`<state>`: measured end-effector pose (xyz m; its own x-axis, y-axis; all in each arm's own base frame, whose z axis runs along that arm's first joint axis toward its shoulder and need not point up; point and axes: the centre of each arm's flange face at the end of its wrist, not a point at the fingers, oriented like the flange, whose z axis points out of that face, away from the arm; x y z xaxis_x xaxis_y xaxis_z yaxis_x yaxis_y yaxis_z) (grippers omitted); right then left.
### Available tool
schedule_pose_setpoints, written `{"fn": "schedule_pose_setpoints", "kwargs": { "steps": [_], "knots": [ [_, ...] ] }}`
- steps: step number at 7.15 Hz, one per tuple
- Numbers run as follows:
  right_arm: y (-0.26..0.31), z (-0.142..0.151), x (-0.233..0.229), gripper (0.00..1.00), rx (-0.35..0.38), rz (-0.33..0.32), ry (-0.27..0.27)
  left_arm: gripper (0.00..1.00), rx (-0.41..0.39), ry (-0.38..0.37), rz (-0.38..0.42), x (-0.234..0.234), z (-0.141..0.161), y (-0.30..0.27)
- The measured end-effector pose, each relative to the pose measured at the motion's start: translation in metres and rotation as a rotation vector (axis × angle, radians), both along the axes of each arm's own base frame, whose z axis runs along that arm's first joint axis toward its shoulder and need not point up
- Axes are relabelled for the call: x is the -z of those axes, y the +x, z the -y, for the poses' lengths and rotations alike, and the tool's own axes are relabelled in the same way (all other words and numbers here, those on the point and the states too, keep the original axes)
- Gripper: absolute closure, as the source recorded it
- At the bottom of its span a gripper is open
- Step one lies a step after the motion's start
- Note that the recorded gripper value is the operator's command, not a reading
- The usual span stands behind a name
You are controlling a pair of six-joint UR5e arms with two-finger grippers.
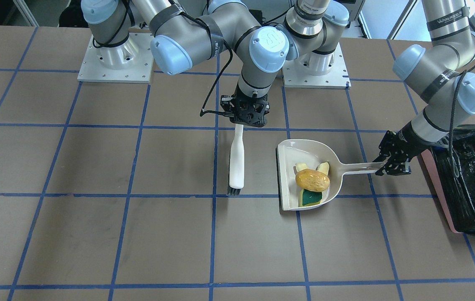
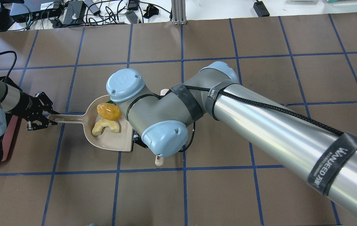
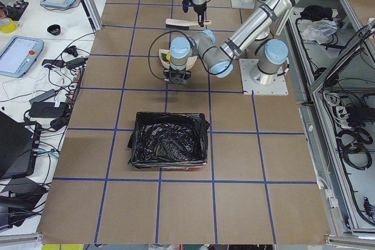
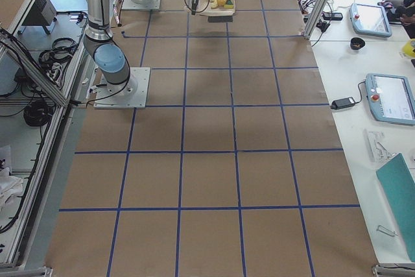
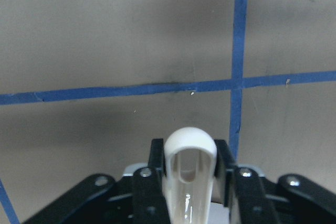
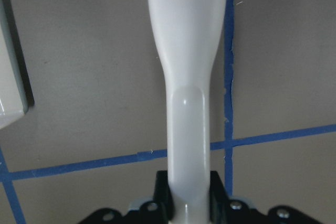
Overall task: Sweep and dump trash into bin
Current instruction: 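Lift the brush away from the dustpan and carry it back with the right gripper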
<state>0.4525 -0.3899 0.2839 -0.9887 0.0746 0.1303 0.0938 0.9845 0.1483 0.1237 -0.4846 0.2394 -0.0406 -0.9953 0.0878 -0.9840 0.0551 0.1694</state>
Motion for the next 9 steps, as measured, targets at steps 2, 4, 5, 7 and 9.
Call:
{"fn": "schedule_pose_setpoints", "kwargs": {
  "steps": [2, 4, 5, 7, 9],
  "knots": [
    [-0.043, 0.025, -0.027, 1.00, -0.024, 0.014, 0.017, 0.94, 0.001, -0.003, 0.006, -0.001, 0.001, 0.000],
    [-0.100, 0.056, -0.047, 1.00, -0.072, 0.008, 0.026, 0.83, 0.000, -0.005, 0.009, -0.002, 0.003, 0.000],
    [-0.127, 0.071, -0.051, 1.00, -0.094, 0.000, 0.029, 0.81, 0.000, -0.005, 0.009, -0.002, 0.003, 0.000],
    [-0.183, 0.102, -0.052, 1.00, -0.126, 0.006, 0.043, 0.63, -0.002, -0.004, 0.008, -0.002, 0.003, 0.000],
    [-0.242, 0.127, -0.056, 1.00, -0.130, 0.022, 0.052, 0.45, -0.002, -0.005, 0.009, -0.002, 0.003, 0.000]
  ]
}}
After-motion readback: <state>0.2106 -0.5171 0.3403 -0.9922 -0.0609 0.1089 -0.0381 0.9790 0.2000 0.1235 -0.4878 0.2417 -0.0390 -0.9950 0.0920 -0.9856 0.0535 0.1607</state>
